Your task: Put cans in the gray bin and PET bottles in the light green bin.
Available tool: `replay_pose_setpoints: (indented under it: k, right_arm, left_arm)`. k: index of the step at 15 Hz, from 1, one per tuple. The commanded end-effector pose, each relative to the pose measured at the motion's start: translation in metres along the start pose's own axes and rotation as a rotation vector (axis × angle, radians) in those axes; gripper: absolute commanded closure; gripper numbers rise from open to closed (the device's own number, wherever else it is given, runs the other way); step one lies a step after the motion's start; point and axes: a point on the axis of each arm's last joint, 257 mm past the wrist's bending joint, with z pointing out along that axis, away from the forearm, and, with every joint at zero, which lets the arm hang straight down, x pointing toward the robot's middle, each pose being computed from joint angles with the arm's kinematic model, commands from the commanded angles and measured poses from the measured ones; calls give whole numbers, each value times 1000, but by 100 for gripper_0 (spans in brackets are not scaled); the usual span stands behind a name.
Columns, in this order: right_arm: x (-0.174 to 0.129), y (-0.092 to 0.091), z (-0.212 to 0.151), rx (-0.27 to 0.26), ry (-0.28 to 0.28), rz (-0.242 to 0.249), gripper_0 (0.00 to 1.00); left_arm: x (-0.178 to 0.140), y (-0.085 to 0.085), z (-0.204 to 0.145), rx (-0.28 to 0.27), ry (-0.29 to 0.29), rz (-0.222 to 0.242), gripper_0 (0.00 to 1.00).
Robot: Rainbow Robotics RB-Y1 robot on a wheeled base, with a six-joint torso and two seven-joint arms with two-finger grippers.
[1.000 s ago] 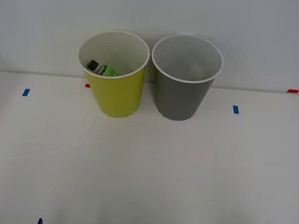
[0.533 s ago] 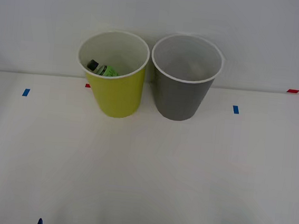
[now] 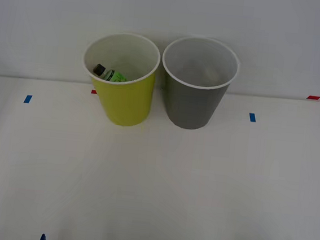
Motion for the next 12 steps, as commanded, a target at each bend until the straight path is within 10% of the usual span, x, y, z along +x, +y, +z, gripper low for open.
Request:
replay_pose_setpoints:
  k: [1,12]
  right_arm:
    - [0,0,0,0,0,0,0]
    - [0,0,0,0,0,0,0]
  left_arm:
    - [0,0,0,0,0,0,0]
    - [0,0,0,0,0,0,0]
